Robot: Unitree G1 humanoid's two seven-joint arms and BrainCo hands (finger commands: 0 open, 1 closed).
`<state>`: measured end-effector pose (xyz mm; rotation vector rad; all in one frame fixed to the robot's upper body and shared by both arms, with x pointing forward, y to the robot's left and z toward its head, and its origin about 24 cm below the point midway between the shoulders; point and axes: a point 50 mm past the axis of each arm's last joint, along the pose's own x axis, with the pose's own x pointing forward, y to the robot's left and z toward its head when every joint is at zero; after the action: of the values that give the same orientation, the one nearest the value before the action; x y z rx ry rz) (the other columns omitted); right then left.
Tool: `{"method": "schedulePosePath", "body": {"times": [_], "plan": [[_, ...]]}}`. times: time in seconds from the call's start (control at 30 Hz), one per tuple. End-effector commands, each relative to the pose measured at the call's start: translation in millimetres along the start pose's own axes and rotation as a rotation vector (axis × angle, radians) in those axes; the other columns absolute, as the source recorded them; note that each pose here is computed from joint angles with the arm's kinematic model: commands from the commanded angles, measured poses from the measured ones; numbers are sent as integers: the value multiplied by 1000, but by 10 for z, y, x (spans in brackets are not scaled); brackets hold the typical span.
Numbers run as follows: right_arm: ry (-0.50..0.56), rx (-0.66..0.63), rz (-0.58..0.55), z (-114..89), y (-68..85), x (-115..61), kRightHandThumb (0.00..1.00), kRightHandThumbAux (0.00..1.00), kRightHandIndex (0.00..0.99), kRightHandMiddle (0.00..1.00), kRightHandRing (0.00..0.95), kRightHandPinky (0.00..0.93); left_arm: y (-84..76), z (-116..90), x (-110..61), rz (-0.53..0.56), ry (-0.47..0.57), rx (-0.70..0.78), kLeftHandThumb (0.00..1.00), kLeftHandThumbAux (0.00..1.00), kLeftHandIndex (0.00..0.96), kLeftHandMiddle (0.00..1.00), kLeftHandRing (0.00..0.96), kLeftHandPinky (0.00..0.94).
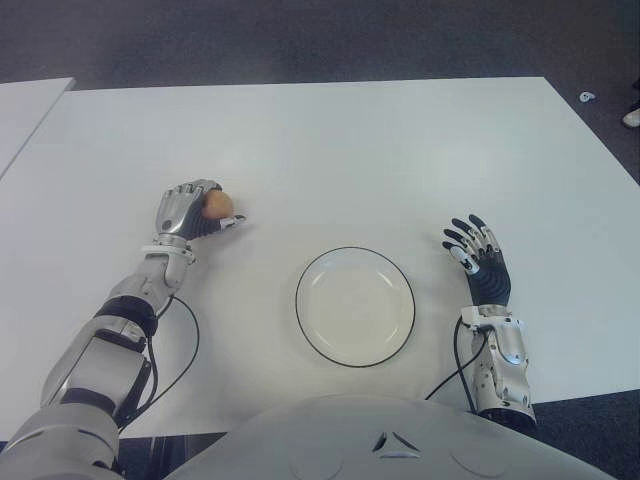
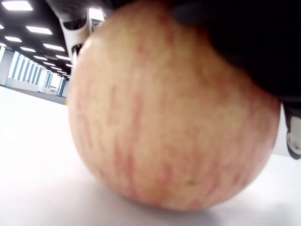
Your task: Put the apples into the plate.
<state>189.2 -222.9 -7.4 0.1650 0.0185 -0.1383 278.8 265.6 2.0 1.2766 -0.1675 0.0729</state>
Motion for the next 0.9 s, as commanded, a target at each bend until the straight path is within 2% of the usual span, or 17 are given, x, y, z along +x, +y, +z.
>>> {"method": "schedulePosePath", "body": {"times": [0.03,0.2,0.4,0.67,0.9], "plan": [[74,16,-16,-134,-13,-67,494,724,129,237,262,306,41,-6,22,12,-10,17,749,695,443,876,865,850],[69,14,-14,-122,-5,-66,487,722,123,231,258,299,64,10,29,28,-31,34,749,695,443,881,871,856],[69,15,-17,-119,7,-64,487,728,121,230,260,305,307,310,113,123,-150,27,749,695,443,882,873,856],[72,30,-18,-137,42,-39,513,730,126,238,262,300,515,542,190,211,-229,89,750,695,443,882,876,860],[79,33,-12,-158,71,-22,530,733,135,247,271,310,695,686,221,242,-278,148,750,695,443,887,884,864]]}}
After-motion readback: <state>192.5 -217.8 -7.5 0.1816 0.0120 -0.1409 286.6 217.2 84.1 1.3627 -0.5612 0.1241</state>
